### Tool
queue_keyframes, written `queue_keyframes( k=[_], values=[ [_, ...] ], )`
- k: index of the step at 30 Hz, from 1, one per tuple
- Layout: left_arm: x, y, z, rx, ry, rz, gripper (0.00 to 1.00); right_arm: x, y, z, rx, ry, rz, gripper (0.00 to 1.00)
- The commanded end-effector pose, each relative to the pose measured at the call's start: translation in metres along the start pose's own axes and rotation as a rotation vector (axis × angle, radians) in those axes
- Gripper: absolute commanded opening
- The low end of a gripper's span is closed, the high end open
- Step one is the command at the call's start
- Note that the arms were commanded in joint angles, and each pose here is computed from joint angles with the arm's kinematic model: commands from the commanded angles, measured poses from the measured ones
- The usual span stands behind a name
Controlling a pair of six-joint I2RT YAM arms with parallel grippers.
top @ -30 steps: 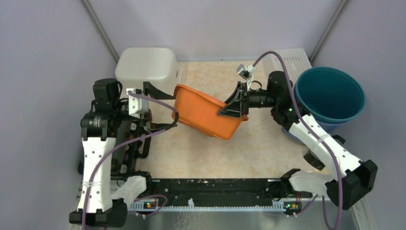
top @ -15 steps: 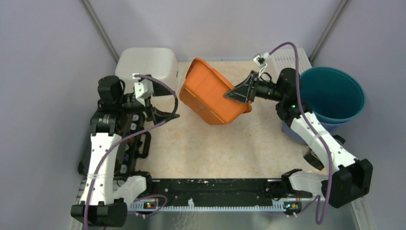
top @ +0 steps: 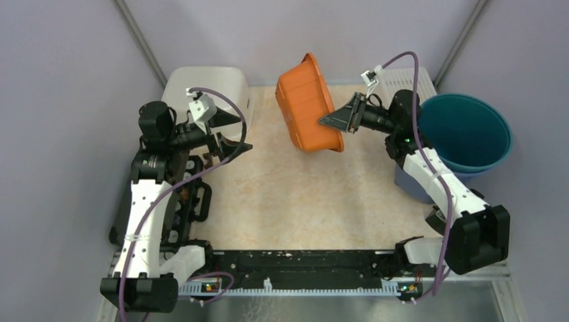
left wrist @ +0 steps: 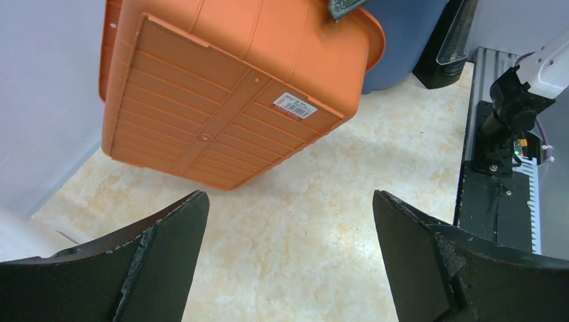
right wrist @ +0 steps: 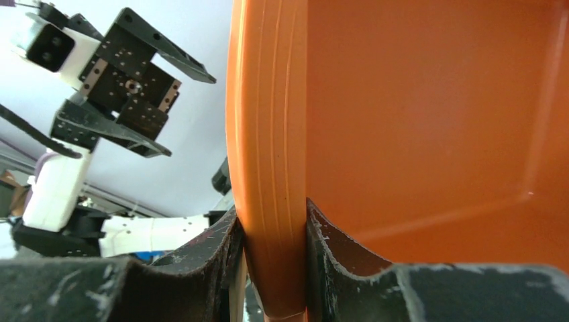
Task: Turn the large container upside down
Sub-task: Turn the container upside down at the center of the board.
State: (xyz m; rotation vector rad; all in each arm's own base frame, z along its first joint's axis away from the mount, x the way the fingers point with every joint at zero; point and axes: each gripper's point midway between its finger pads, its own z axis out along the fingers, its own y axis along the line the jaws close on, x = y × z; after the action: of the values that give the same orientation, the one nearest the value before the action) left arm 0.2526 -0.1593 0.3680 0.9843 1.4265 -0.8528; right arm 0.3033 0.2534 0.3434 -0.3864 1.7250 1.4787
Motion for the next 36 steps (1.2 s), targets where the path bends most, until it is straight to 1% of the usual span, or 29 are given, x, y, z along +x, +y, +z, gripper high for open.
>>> queue_keyframes(
  k=[1,7,10,18,22,26,28,32,36],
  values=[
    [-0.014,0.005,-0.002,-0.033,-0.023,0.024,0.99,-0.015,0.032,-0.006,-0.097,-0.026,0.057,0.00],
    [-0.016,0.007,-0.002,-0.040,-0.027,0.021,0.99,-0.019,0.089,-0.005,-0.289,-0.024,0.057,0.00],
    [-0.021,0.006,-0.003,-0.040,-0.031,0.029,0.99,-0.017,0.110,-0.005,-0.365,-0.027,0.070,0.00],
    [-0.035,-0.004,-0.006,-0.007,-0.031,0.082,0.99,-0.002,0.132,0.002,-0.467,-0.001,0.198,0.00],
    [-0.040,-0.006,-0.008,-0.003,-0.030,0.096,0.99,0.006,0.115,0.006,-0.442,-0.018,0.306,0.00],
    [-0.040,-0.001,-0.007,-0.016,-0.030,0.087,0.99,0.023,0.078,0.018,-0.326,-0.018,0.422,0.00],
    [-0.039,0.002,-0.006,-0.023,-0.031,0.077,0.99,0.029,0.059,0.024,-0.261,-0.015,0.446,0.00],
    [-0.036,0.006,-0.004,-0.035,-0.031,0.064,0.99,0.033,0.026,0.028,-0.156,-0.038,0.446,0.00],
    [-0.030,0.017,-0.004,-0.085,-0.020,0.046,0.99,0.018,-0.002,0.022,-0.066,-0.081,0.400,0.00]
  ],
)
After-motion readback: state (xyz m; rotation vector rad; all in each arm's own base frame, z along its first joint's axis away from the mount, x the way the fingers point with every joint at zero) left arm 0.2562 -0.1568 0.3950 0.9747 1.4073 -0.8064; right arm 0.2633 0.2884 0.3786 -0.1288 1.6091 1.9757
